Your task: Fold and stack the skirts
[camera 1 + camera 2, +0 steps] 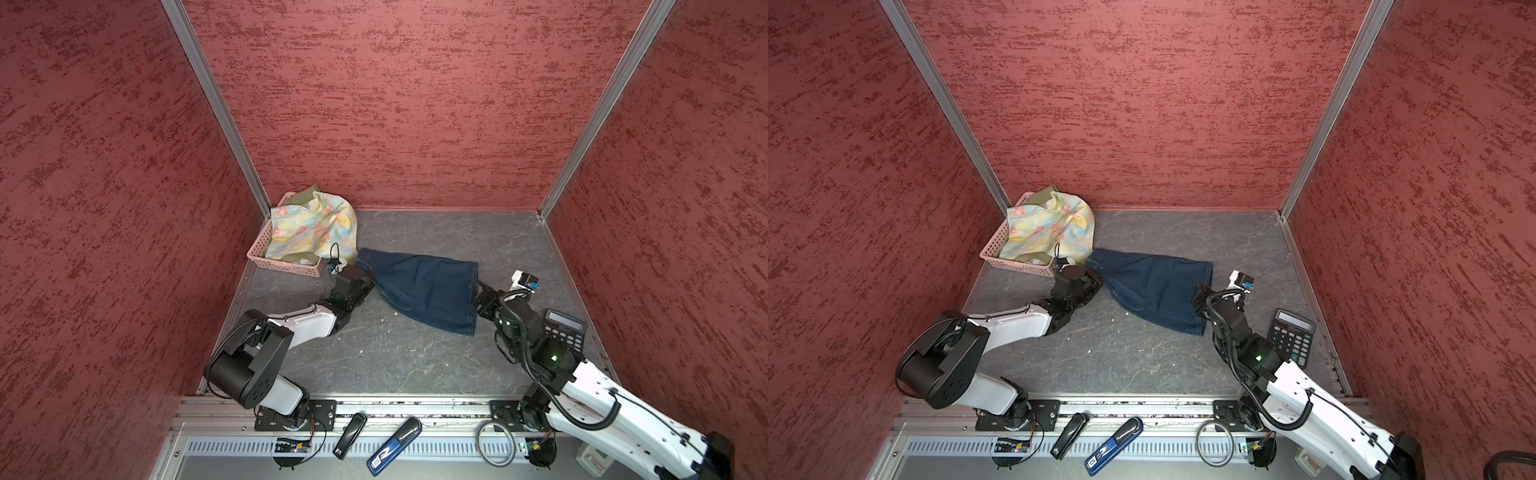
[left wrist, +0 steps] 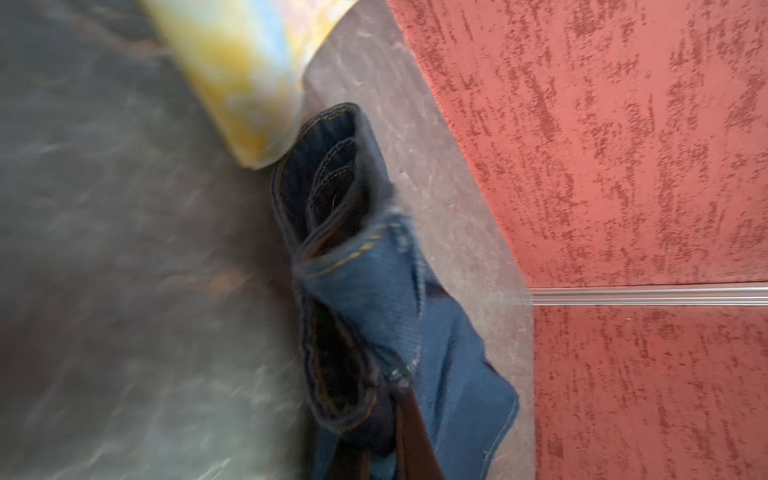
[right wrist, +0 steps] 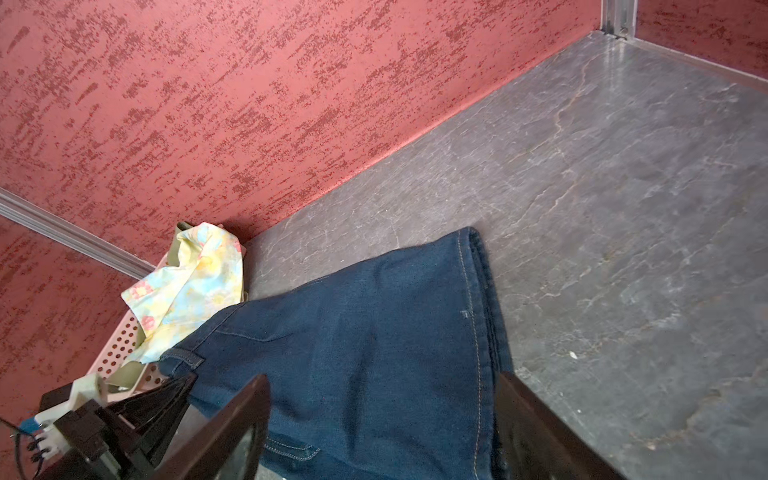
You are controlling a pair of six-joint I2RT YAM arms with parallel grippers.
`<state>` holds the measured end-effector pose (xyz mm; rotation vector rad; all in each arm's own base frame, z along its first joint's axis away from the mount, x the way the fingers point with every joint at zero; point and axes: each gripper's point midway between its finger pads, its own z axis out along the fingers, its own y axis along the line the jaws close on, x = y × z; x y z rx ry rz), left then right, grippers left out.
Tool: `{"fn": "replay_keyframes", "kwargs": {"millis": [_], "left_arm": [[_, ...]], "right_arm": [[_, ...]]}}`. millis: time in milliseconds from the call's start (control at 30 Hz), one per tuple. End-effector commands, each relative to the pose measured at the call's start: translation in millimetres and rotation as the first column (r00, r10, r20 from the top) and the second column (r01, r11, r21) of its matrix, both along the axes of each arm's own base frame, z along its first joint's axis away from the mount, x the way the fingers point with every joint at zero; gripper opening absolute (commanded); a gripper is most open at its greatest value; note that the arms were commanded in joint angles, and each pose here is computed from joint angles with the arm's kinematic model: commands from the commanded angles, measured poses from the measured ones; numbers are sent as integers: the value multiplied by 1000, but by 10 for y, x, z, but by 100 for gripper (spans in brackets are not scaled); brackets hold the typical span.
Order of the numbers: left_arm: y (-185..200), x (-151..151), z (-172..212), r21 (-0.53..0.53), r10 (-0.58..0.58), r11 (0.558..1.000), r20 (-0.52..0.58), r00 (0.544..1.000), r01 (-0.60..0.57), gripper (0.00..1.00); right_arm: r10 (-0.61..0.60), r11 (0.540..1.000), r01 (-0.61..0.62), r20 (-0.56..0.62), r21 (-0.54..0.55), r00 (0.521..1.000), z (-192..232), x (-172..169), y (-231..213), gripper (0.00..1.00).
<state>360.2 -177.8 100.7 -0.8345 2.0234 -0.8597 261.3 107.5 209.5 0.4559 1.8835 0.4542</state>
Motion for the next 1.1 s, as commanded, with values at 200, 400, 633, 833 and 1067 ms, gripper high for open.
{"fn": "replay_keyframes", "kwargs": {"millis": [200,400,633,833,1067], "left_arm": [[-58,-592,-252,18,60,998,-3,998,-60,0],[56,-945,-487,95,55,994,-40,998,-51,0],[109,-1044,-680,127,61,991,-66,996,-52,10],[78,-1116,-646,123,23,992,-67,997,-15,75],[165,-1264,-111,282,-101,955,42,994,85,93]], "right_arm": [[13,996,-22,-101,-87,995,-147,147,49,86],[159,984,-173,-273,-28,949,-358,575,176,87],[210,978,-194,-439,81,874,-723,805,-76,89],[241,969,-181,-484,168,841,-1026,819,-240,90],[211,977,-184,-461,105,862,-1025,1047,-335,89]]}}
